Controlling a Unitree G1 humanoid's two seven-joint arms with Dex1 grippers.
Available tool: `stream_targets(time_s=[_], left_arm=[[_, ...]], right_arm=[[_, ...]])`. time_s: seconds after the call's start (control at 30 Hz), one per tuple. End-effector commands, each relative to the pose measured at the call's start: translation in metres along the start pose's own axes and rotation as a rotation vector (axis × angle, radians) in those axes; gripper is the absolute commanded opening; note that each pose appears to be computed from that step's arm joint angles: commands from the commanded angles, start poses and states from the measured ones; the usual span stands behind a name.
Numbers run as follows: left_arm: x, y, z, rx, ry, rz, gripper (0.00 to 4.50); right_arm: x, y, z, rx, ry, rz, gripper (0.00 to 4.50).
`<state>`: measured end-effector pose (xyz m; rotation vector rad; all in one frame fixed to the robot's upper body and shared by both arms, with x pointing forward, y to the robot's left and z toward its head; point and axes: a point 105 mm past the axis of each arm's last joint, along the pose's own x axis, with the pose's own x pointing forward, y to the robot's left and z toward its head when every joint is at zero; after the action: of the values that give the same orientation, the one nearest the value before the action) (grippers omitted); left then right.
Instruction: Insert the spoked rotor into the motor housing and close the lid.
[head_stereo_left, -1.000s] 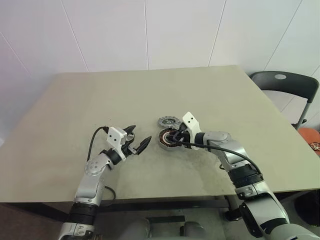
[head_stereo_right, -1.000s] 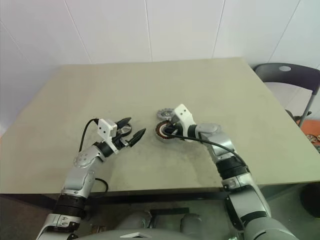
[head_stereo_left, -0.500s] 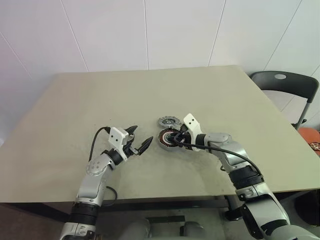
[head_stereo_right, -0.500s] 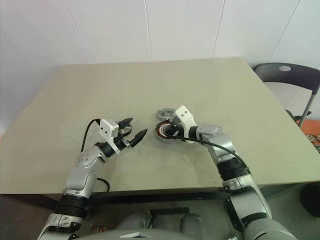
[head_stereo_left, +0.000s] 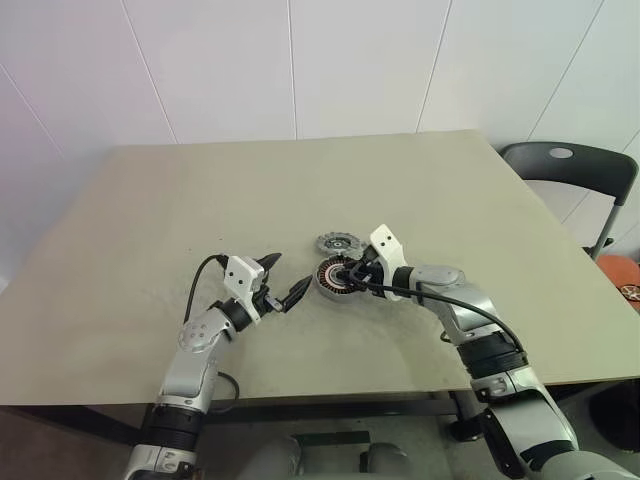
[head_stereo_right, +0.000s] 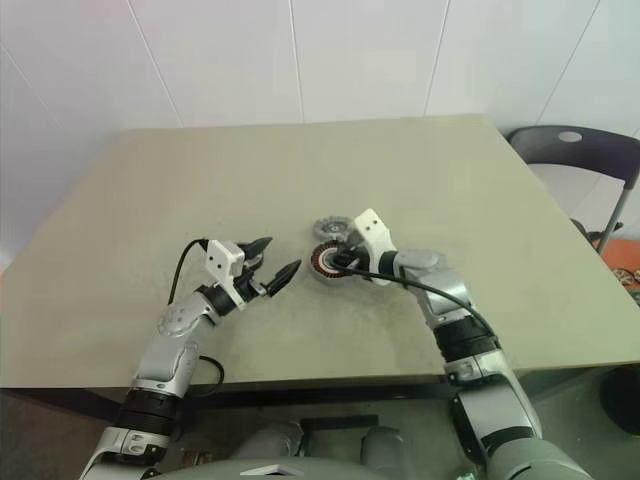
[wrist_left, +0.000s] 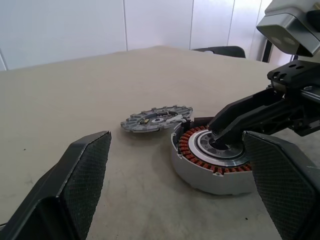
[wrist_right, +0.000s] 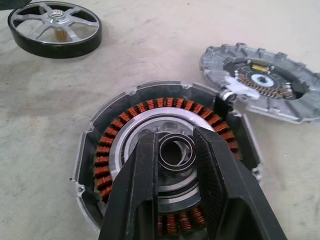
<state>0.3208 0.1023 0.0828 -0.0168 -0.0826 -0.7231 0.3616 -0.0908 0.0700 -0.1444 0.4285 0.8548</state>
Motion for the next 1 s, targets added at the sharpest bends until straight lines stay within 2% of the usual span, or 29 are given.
stream_targets(time_s=[0.03, 0.47, 1.0], left_arm=[[0.0028, 0.0009, 0.0117, 0.025, -0.041, -0.006, 4.5], [-0.0045, 0.0106, 0.0156, 0.05, -0.035, 0.007, 4.5], [-0.0026, 0.0088, 0.0122, 0.046, -0.029, 0.004, 4.5]], right_arm=[[-0.0007, 0.0033, 0.0141, -0.024, -0.048, 0.012, 0.68], [0.003, 0.005, 0.0154, -0.024, -0.055, 0.013, 0.68], [0.0033, 0.0033, 0.0153, -0.021, -0.058, 0.005, 0.68]])
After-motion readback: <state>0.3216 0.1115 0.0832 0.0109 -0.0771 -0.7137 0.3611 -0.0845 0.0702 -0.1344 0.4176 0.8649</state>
